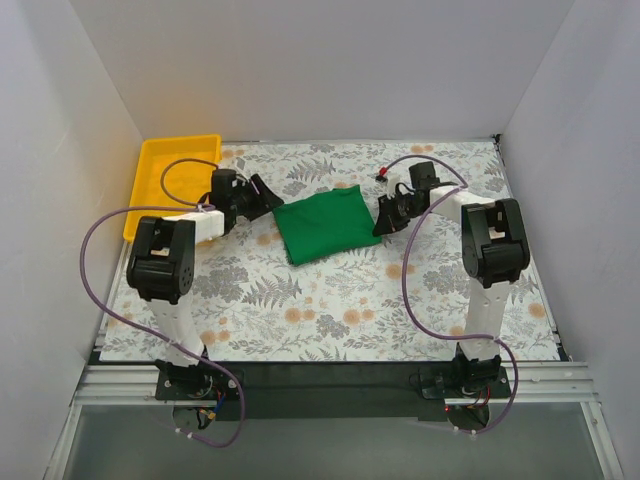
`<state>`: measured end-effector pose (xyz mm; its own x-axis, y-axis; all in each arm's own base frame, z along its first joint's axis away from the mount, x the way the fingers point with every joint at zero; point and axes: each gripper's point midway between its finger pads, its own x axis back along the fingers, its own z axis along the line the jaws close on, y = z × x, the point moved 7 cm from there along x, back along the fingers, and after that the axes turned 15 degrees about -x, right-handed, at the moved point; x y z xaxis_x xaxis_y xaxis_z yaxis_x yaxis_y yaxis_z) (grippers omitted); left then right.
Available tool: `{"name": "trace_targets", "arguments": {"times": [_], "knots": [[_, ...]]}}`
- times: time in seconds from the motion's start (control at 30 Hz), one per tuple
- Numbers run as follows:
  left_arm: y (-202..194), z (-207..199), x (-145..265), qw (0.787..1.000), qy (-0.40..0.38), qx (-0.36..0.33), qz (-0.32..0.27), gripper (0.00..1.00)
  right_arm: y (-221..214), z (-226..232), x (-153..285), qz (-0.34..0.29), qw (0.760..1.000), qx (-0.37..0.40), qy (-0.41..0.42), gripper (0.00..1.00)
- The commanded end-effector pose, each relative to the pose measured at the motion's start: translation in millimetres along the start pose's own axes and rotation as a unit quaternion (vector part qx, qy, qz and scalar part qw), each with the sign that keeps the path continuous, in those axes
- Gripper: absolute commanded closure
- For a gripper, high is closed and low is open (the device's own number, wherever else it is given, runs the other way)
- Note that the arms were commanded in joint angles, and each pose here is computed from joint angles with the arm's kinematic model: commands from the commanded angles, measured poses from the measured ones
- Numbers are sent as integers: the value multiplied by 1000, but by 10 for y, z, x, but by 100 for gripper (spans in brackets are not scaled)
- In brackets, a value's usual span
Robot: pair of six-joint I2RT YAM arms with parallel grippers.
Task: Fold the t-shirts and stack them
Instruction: Fold the tshirt, then neatly place the folded tshirt to the corner
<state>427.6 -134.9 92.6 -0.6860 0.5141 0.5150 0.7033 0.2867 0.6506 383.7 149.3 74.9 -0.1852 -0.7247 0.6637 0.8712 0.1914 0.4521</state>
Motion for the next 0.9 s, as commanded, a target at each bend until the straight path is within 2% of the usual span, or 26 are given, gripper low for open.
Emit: {"name": "trace_targets", "arguments": {"times": [0.0, 0.03, 0.07, 0.13, 0.17, 0.2, 0.23, 0.3, 0.37, 0.53, 0.63, 0.7, 0.77, 0.8, 0.87], "knots": [[627, -379, 537, 983, 0, -120, -138, 51, -52, -93, 289, -7, 1000, 2, -19, 83], [708, -455, 668, 977, 2, -142, -162, 50, -42, -93, 325, -11, 1000, 7, -19, 79], [830, -585, 972, 961, 13, -181, -207, 45, 8, -76, 382, -20, 999, 15, -20, 65], [918, -700, 1263, 947, 26, -207, -246, 38, 65, -50, 418, -28, 999, 23, -15, 53], [978, -835, 1564, 934, 30, -221, -279, 36, 79, -47, 402, -27, 999, 20, -7, 48], [941, -845, 1666, 931, 37, -235, -275, 34, 165, -6, 403, -34, 999, 21, 7, 38], [916, -882, 1781, 928, 38, -243, -278, 33, 206, -1, 394, -36, 999, 17, 13, 35], [809, -958, 2045, 921, 33, -263, -285, 33, 303, -30, 330, -36, 999, -6, 23, 29], [629, -940, 2138, 927, 30, -269, -261, 33, 331, -91, 218, -29, 999, -29, 32, 27], [64, -900, 2382, 935, -3, -278, -219, 33, 431, -102, 15, -13, 998, -49, 41, 26], [-110, -900, 2494, 937, -13, -277, -213, 33, 336, -37, -197, 15, 998, -52, 39, 27], [-150, -920, 2553, 936, -18, -275, -218, 33, 303, -17, -299, 26, 998, -51, 21, 31], [-174, -964, 2626, 936, -26, -273, -221, 34, 305, -24, -312, 27, 998, -55, 1, 40], [-187, -977, 2640, 938, -30, -268, -219, 34, 303, -58, -292, 25, 998, -55, -19, 54], [-221, -1016, 2683, 938, -44, -268, -217, 34, 334, -75, -185, 14, 998, -52, -37, 67]]}}
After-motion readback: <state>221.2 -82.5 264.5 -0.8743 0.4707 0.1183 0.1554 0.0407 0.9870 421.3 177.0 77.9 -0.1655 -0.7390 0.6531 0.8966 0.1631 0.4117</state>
